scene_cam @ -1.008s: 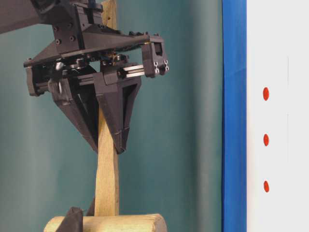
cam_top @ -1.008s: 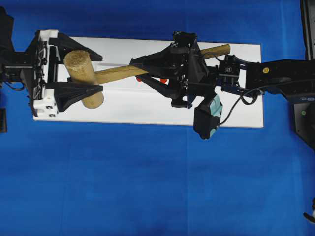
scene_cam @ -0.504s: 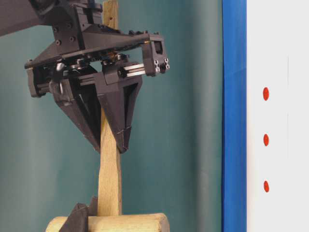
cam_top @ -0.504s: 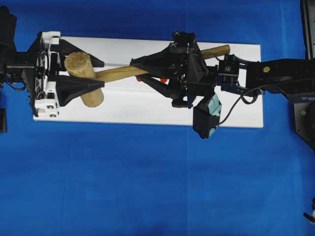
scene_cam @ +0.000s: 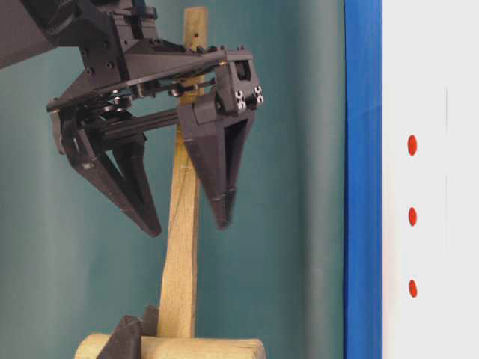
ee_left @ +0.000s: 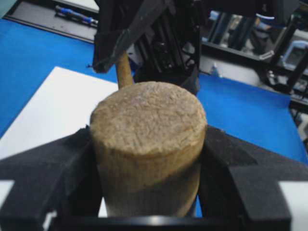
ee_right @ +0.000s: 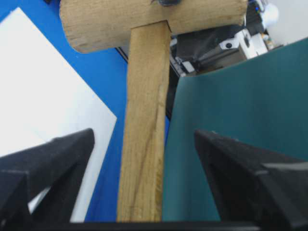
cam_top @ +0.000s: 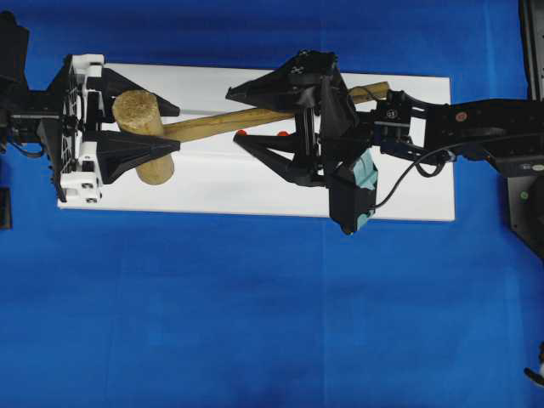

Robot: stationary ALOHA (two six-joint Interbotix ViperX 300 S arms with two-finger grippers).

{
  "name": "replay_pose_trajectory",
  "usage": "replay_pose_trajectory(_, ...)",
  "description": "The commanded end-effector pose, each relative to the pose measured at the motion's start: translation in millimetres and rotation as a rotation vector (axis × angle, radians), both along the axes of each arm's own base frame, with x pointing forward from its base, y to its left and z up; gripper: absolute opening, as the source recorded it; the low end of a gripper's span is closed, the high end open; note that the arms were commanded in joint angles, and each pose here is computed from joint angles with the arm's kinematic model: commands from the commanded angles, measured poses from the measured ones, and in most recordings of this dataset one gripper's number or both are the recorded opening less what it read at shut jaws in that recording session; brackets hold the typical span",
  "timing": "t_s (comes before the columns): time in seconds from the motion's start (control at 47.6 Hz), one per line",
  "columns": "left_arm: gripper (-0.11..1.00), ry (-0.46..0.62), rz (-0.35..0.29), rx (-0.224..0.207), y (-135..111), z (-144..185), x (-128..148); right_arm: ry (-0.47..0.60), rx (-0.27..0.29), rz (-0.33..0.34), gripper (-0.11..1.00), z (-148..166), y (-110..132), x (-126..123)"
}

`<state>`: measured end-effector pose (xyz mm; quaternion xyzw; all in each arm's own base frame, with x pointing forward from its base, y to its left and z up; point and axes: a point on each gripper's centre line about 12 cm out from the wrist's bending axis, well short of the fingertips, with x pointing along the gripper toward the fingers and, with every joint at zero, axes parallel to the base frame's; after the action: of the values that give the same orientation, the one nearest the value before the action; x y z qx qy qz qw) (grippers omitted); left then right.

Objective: Hit the mark with a hammer.

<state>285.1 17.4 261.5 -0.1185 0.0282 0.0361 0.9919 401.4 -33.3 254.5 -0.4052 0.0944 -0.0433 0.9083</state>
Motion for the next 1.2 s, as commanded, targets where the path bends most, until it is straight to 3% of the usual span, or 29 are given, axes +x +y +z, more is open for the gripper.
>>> replay_pose_trajectory(0.0, 0.44, -0.036, -0.002, 0.016, -0.2, 10.9, -0.9, -0.044, 0.007, 0.006, 0.96, 18.6, 3.2, -2.8)
replay_pose_trajectory(0.084, 0.44, -0.032, -0.004, 0.035, -0.3, 10.4, -1.4, -0.027, 0.023, 0.008, 0.97, 19.5, 4.2, -6.1)
replay_pose_trajectory(0.168, 0.44, -0.012, -0.008, 0.061, -0.9, 8.5, -1.6, -0.025, 0.087, -0.008, 0.97, 24.8, 3.5, -9.9)
replay_pose_trajectory(0.273, 0.44, 0.024, -0.018, 0.114, -2.3, 4.3, -2.0, -0.024, 0.243, -0.048, 0.97, 30.5, 1.9, -14.8)
replay_pose_trajectory(0.483, 0.44, 0.037, -0.076, 0.281, -14.9, 3.6, -1.5, 0.058, 0.525, -0.107, 0.97, 25.0, -2.4, -18.1)
replay_pose_trajectory(0.546, 0.44, 0.038, -0.088, 0.314, -17.5, 3.0, -1.7, 0.089, 0.582, -0.114, 0.97, 22.9, -3.0, -18.3)
replay_pose_trajectory(0.735, 0.44, 0.037, -0.100, 0.335, -20.6, 3.0, -1.7, 0.141, 0.655, -0.113, 0.97, 18.6, -0.5, -18.9)
replay_pose_trajectory(0.987, 0.44, 0.034, -0.099, 0.335, -20.5, 4.0, -1.7, 0.153, 0.703, -0.121, 0.94, 16.4, 0.8, -19.2)
replay_pose_trajectory(1.05, 0.44, 0.034, -0.099, 0.335, -20.6, 4.0, -1.7, 0.161, 0.704, -0.120, 0.88, 15.2, 1.2, -18.7)
replay_pose_trajectory(1.176, 0.44, 0.034, -0.099, 0.332, -20.5, 4.0, -1.7, 0.174, 0.704, -0.115, 0.52, 14.0, 2.2, -19.1)
